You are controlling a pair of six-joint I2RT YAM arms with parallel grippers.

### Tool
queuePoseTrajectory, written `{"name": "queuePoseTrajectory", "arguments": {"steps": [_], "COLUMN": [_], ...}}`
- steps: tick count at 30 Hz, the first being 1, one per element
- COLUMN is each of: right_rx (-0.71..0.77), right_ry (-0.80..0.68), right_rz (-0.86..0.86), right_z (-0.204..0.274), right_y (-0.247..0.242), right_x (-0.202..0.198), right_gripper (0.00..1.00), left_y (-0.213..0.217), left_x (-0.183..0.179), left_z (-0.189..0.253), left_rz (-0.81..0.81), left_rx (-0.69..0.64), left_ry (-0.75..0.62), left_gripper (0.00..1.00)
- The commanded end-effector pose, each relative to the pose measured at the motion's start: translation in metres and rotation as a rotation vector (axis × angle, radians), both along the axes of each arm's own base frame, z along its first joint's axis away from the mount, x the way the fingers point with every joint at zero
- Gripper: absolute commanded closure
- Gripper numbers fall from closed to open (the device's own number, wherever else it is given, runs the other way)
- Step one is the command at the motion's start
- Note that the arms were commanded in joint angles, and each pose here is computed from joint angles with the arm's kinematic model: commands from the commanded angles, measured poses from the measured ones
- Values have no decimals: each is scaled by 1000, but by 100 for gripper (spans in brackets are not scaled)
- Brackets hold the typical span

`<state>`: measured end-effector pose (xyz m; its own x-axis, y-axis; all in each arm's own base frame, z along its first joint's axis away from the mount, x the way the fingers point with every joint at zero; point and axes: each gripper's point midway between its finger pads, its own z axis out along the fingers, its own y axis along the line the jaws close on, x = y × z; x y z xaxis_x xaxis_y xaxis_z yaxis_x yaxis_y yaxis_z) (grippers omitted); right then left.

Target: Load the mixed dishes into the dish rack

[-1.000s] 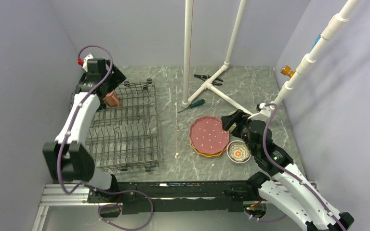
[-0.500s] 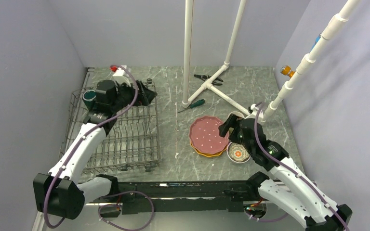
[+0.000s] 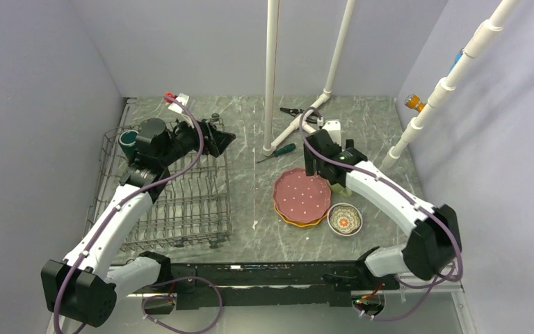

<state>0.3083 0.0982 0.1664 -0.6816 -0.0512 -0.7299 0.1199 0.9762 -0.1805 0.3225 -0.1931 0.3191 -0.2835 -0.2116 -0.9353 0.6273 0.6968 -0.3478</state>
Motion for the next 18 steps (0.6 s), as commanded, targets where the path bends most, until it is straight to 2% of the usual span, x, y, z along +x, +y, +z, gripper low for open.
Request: {"name": "queuePoseTrajectory", "arguments": {"steps": [1, 6, 8, 9, 15, 18], "right_rx": [-77, 23, 76, 92, 176, 198], "right_ry": [30, 8, -6, -13, 0, -2], "right_rz": [12, 23, 18, -7, -59, -76], "right_z": [-6, -24, -32, -35, -59, -66], "right_y": [-6, 7, 8, 6, -2, -5], "right_x": [11, 27, 34, 35, 42, 44], "right_gripper": [1, 3, 12, 19, 24, 33], "left_y": [-4, -9, -10, -9, -7, -6], "left_x": [-6, -7, -7, -7, -5, -4], "left_z": [22, 22, 22, 21, 20, 19], "left_rz": [-36, -63, -68, -64, -50, -43], "left_rx": [-15, -35, -40, -39, -33, -30], "left_ry": [-84, -68, -64, -63, -54, -48], "left_gripper": [12, 12, 12, 12, 12, 12]}}
